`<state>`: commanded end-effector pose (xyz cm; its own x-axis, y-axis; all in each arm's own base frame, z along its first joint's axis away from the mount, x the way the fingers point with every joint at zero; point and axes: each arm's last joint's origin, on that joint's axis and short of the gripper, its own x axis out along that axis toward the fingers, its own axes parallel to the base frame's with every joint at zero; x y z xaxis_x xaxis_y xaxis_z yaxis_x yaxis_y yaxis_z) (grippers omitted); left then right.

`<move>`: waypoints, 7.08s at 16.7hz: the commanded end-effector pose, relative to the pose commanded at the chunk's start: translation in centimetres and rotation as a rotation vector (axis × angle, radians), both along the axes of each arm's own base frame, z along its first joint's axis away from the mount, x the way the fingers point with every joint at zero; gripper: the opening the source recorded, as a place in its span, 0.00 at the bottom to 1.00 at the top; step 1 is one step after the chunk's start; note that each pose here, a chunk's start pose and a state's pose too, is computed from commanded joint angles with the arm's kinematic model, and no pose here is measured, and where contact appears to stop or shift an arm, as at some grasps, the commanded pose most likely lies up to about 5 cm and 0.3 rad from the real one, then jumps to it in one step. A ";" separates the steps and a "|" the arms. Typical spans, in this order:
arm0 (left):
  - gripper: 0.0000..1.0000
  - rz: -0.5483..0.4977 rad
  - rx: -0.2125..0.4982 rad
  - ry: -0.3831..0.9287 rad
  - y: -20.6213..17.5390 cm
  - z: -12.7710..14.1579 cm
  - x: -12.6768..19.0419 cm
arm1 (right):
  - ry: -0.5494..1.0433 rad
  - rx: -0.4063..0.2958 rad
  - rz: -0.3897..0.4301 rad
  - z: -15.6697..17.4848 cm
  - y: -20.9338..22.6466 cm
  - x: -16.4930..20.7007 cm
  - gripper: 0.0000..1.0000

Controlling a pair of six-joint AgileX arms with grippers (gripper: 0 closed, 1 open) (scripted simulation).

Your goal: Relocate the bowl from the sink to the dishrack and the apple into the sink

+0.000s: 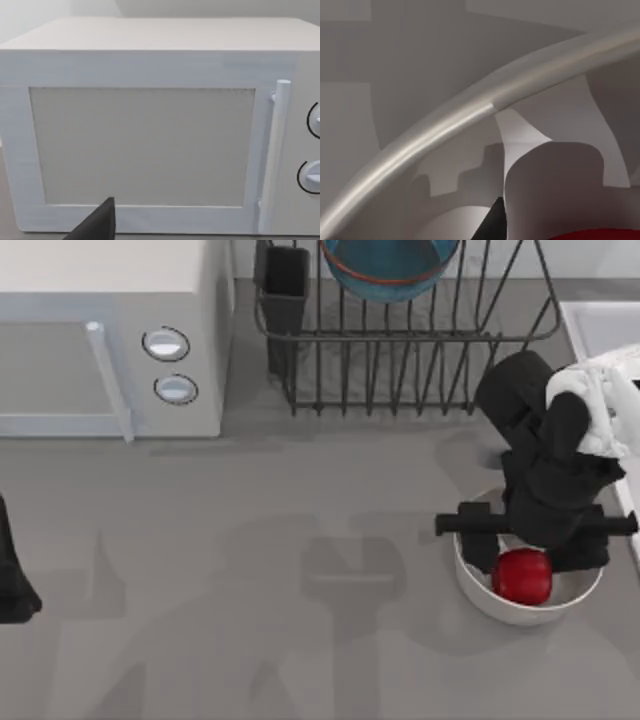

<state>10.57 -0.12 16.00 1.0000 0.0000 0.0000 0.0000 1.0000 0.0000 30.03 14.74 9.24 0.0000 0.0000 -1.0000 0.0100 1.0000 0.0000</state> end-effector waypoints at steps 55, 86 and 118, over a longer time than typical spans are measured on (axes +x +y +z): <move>1.00 0.000 0.000 0.000 0.0 0.0 0.0 | -0.693 0.301 -0.162 11.6 -12.8 6.0 0.00; 1.00 0.000 0.000 0.000 0.0 0.0 0.0 | -1.560 -0.011 -0.006 8.2 -29.1 -2.2 0.00; 1.00 0.000 0.000 0.000 0.0 0.0 0.0 | -1.571 -0.016 0.000 -3.3 -28.4 -3.3 1.00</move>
